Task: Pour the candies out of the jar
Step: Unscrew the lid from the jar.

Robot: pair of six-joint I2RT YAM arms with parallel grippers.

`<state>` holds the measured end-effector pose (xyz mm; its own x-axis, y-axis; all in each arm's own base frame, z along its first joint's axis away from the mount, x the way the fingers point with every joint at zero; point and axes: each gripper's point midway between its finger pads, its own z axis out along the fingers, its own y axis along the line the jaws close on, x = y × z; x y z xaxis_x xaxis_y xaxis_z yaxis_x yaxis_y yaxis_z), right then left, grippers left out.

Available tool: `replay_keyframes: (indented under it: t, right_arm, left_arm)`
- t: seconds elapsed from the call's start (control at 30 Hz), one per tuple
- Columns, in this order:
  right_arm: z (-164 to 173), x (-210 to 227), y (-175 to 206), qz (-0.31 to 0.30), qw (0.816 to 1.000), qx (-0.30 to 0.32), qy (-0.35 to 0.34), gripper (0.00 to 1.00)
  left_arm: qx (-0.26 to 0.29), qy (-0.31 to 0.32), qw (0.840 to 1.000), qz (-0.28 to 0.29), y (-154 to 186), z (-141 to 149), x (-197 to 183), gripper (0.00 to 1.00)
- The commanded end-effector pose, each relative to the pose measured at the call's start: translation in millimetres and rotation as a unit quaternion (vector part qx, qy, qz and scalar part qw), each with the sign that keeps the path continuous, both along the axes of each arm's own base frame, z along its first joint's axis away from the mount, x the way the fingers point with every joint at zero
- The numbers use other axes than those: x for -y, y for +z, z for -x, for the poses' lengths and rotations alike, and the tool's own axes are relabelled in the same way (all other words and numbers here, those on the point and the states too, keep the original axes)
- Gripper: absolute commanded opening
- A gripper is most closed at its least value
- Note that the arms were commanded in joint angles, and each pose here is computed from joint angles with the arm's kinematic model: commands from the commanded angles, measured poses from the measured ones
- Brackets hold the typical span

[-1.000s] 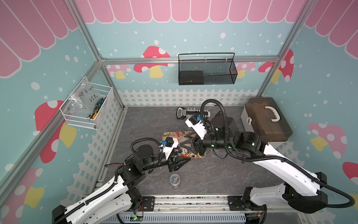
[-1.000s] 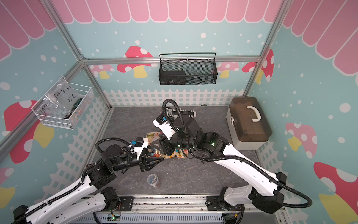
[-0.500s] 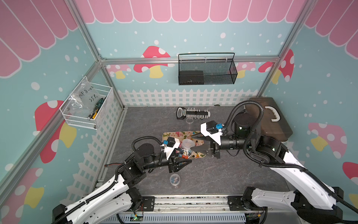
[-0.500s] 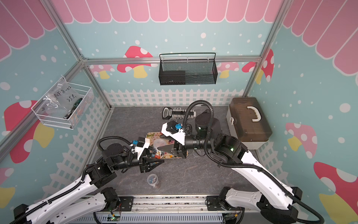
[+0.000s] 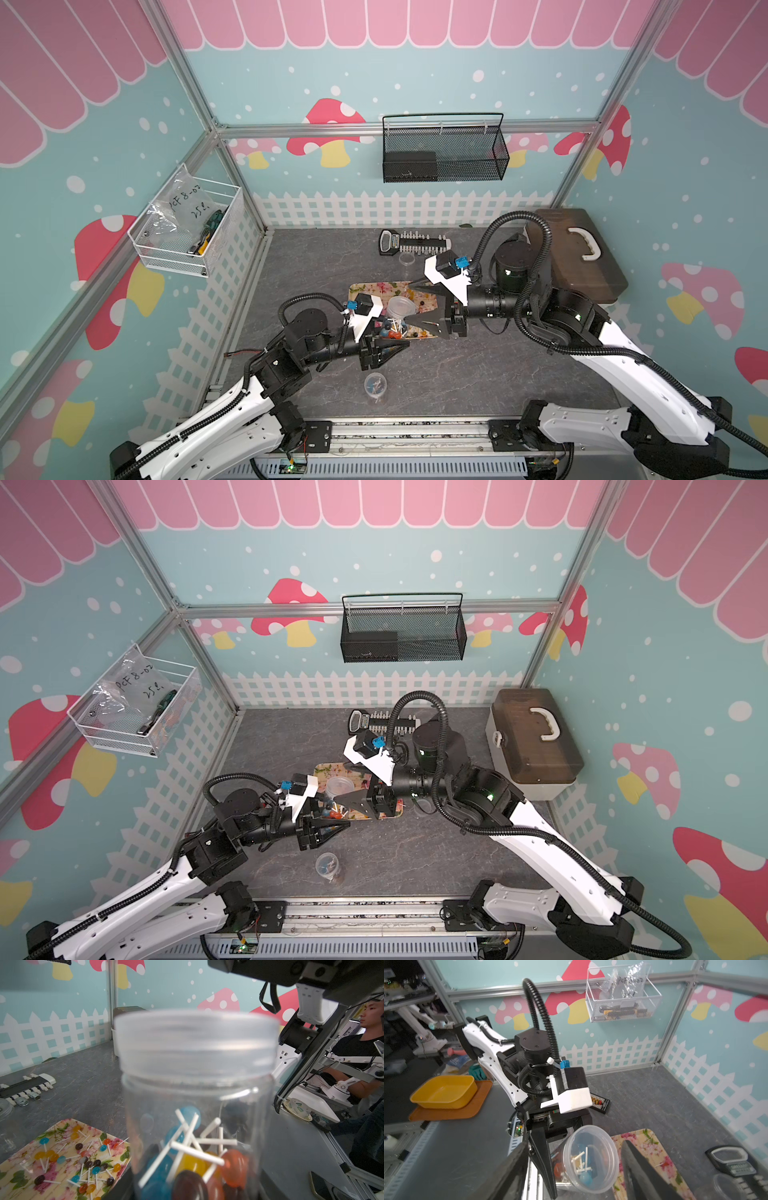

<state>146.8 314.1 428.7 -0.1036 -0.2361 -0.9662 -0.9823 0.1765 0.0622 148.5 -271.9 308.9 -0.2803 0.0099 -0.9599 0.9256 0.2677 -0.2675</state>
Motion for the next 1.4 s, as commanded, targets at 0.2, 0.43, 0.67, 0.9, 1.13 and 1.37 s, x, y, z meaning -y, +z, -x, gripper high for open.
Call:
replay_keyframes:
  t: [0.2,0.43,0.67,0.9,1.13,1.37]
  right_arm:
    - [-20.5,-6.8,-20.2,0.0,0.979,-0.168,-0.112,0.75]
    - [-23.9,-15.7,-31.6,0.016,0.975,-0.187,-0.121,0.8]
    - [-27.5,-27.4,-38.3,0.029,0.975,-0.189,-0.114,0.75]
    - [-30.8,-20.1,-29.6,0.041,0.98,-0.152,-0.123,0.55]
    - [-23.1,-16.8,-18.1,0.04,0.99,-0.098,-0.088,0.42]
    - [29.5,-6.8,1.9,0.004,0.993,0.083,0.087,0.48]
  left_arm:
    - [0.035,0.044,0.998,0.001,5.2,-11.2,-9.0,0.59]
    - [0.033,0.043,0.998,-0.007,0.1,-13.6,-6.6,0.59]
    - [0.029,0.042,0.999,-0.007,-0.7,-14.9,-4.6,0.59]
    - [0.023,0.035,0.999,-0.007,-0.6,-13.0,-3.1,0.59]
    - [0.016,0.011,1.0,-0.002,3.6,-7.4,1.7,0.59]
    - [0.018,-0.007,1.0,0.001,11.6,-0.3,2.2,0.59]
